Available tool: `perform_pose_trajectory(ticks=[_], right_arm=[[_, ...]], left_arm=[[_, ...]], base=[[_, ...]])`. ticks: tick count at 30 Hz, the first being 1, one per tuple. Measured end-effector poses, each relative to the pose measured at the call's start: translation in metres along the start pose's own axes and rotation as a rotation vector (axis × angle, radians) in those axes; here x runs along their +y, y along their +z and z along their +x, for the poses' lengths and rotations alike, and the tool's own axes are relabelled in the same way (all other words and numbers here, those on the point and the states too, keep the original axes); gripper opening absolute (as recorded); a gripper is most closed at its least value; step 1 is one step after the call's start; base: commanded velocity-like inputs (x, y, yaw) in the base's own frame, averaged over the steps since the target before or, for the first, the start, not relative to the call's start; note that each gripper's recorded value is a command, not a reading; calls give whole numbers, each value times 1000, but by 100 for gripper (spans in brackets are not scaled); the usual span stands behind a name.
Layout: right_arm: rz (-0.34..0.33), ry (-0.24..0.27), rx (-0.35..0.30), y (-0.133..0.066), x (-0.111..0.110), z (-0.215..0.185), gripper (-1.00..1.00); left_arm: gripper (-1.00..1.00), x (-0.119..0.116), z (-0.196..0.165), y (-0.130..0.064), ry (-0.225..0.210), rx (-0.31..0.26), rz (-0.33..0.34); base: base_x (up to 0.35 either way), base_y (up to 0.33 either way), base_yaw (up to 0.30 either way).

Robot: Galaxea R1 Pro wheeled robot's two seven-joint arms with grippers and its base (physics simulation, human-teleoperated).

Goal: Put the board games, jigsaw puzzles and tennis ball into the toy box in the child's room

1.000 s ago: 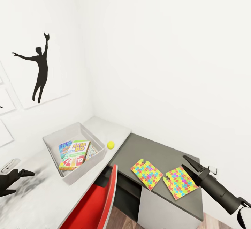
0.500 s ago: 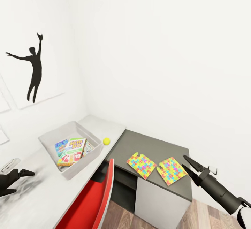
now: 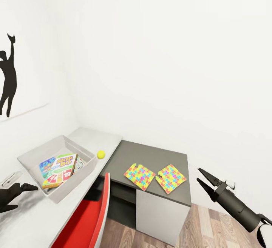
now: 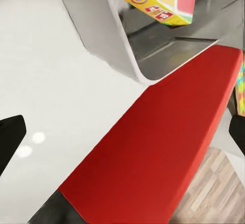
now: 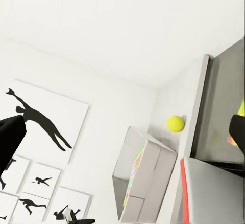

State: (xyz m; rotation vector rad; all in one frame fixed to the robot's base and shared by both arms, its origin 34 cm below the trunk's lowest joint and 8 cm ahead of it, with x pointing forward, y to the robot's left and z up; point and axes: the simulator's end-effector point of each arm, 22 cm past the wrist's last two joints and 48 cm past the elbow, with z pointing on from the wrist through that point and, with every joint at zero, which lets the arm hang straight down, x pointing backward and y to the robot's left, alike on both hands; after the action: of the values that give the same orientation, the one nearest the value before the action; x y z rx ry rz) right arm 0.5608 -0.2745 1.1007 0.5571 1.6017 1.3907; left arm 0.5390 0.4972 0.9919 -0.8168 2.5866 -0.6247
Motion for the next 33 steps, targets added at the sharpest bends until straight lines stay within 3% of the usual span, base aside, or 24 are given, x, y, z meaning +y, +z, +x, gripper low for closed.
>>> perform_pose_trajectory(ticks=[10,33], right_arm=[[3,-1,-2,0,-1,0,100],[21,-2,-40,0,-12,-6,100]], left_arm=[[100,0,0,0,1,0,1],[100,-1,1,0,2,1,3]], base=[[-18,0,-243],[-5,0,-11]])
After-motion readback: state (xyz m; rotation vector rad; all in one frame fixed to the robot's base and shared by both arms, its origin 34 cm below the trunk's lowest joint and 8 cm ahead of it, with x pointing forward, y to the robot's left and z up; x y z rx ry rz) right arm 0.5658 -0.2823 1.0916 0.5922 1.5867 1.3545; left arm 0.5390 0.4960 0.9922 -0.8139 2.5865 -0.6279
